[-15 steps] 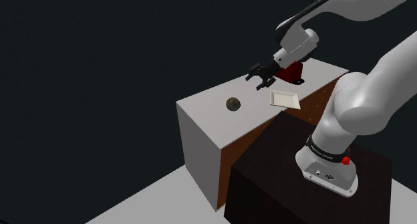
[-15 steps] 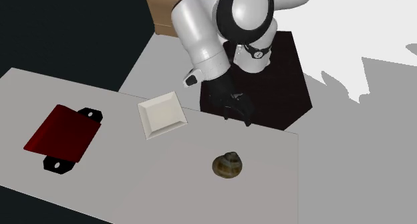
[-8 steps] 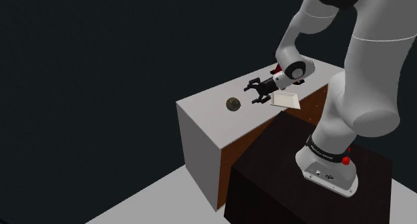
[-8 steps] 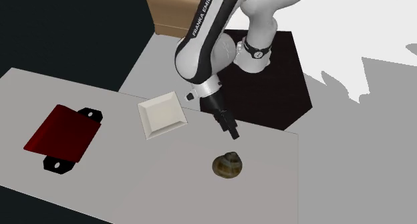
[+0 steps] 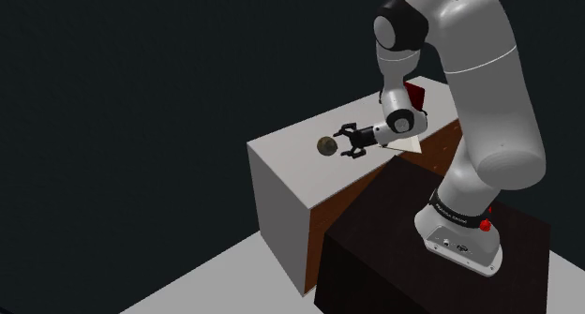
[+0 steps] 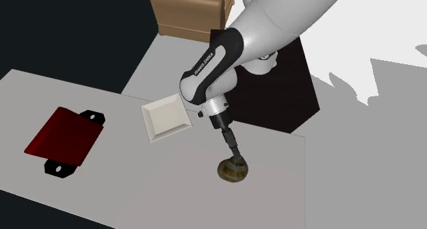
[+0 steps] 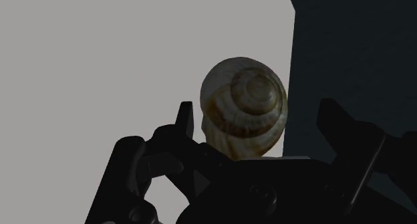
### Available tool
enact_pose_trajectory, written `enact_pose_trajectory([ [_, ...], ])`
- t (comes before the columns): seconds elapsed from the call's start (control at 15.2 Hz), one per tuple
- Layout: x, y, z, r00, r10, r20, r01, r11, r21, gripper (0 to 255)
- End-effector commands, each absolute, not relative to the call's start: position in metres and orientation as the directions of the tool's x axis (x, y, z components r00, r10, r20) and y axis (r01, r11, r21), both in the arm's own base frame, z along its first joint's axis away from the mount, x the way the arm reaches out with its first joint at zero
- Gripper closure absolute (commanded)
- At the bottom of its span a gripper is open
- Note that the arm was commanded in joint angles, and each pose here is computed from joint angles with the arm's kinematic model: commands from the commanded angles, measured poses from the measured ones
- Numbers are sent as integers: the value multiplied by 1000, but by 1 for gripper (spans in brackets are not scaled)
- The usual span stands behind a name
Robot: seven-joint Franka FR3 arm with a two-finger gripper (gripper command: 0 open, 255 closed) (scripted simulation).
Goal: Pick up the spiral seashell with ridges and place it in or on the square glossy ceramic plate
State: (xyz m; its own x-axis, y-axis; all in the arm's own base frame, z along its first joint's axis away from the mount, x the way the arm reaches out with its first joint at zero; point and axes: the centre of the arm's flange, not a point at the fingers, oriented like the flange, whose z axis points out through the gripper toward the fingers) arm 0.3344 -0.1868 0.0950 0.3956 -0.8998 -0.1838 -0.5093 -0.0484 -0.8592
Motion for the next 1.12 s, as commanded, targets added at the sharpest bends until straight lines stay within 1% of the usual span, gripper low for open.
enact_pose_trajectory([
  [0.0,343,-182,89,393,-901,-186,-508,-44,-860,0],
  [0.2,353,-177,82,393,-901,-186,-508,-44,-860,0],
  [0.73,353,-177,82,393,-901,-186,-508,-44,-860,0],
  [0.79,353,-177,82,393,-901,-186,-508,-44,-860,255],
  [1.06,354,-176,82,393,-901,-186,-508,-44,-860,255],
])
